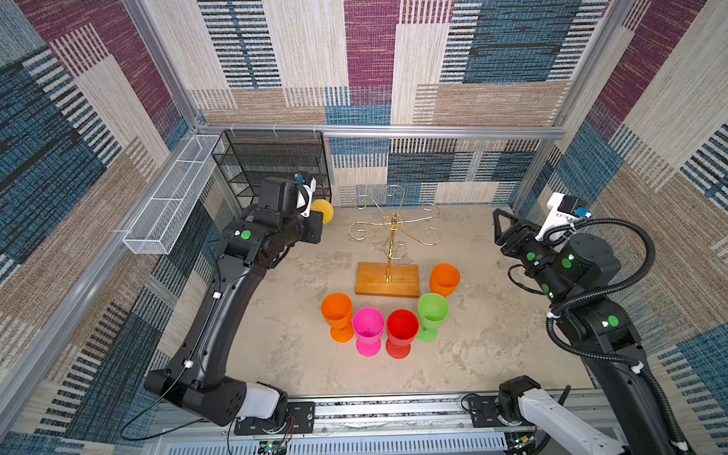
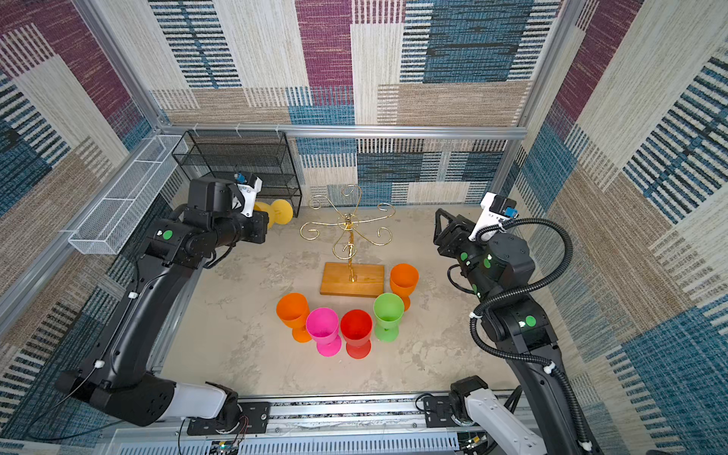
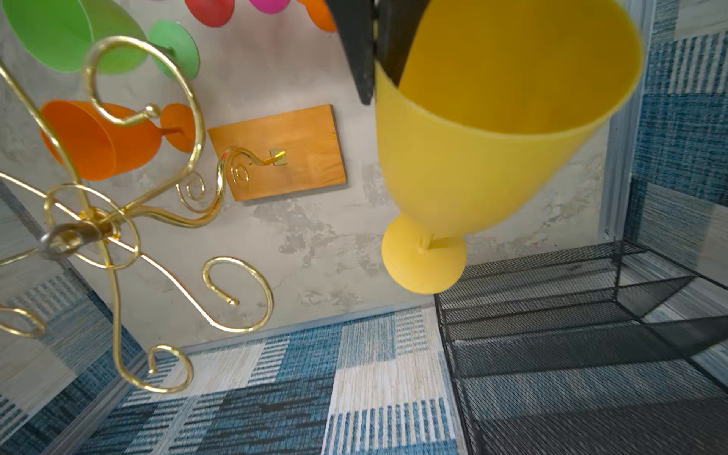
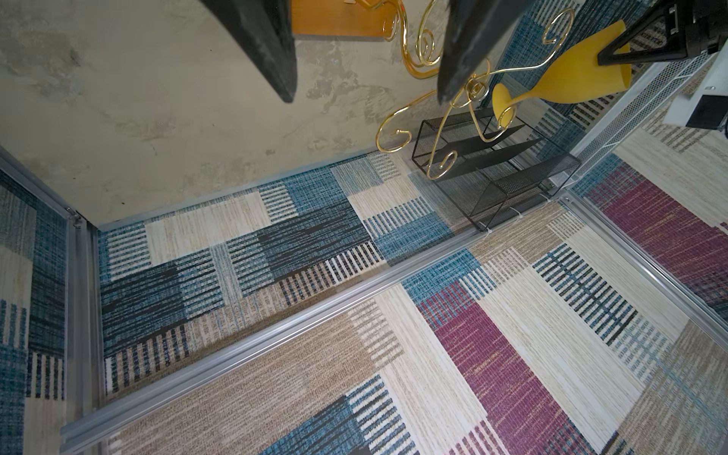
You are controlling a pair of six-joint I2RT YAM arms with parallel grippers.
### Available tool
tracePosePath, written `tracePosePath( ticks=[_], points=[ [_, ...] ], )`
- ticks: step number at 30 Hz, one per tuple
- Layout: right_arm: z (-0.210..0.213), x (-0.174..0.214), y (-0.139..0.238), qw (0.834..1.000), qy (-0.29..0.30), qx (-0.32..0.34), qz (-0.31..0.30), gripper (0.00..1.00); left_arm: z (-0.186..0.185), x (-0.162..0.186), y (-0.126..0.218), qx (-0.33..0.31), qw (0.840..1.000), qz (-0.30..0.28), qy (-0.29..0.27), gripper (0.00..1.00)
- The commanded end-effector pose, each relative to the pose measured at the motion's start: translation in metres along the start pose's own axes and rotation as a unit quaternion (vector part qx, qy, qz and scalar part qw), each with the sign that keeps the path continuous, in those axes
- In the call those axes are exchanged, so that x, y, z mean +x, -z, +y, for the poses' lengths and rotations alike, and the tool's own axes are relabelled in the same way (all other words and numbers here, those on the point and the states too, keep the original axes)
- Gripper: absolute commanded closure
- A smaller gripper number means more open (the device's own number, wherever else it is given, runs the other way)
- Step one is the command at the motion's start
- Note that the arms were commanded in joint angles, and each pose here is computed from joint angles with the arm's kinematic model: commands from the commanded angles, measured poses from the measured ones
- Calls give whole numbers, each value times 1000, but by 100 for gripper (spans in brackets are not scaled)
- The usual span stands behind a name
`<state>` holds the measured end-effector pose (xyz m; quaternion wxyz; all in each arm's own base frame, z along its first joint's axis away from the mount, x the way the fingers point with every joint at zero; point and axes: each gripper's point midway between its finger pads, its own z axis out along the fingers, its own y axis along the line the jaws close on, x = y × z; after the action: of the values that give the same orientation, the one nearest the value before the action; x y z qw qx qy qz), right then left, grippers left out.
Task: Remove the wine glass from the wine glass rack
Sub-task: 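Lower the yellow glass upright beside the orange glass with the left gripper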
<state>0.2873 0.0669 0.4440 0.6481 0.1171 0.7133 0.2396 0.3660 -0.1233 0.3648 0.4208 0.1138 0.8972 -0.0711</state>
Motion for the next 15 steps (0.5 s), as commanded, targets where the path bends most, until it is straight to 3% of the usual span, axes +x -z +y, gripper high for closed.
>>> tracePosePath(
  ticks=[1,7,15],
  points=[
    [-3,2,-3,1000,11,7,0,41,-7,29,-19,23,996,79,-19,100],
    [-3,12,-9,1000,15,4,20,41,-6,64,-56,17,986,167,-16,100],
    [-5,21,-18,999,20,3,35,41,-16,104,-77,38,972,233,-3,100]
  ],
)
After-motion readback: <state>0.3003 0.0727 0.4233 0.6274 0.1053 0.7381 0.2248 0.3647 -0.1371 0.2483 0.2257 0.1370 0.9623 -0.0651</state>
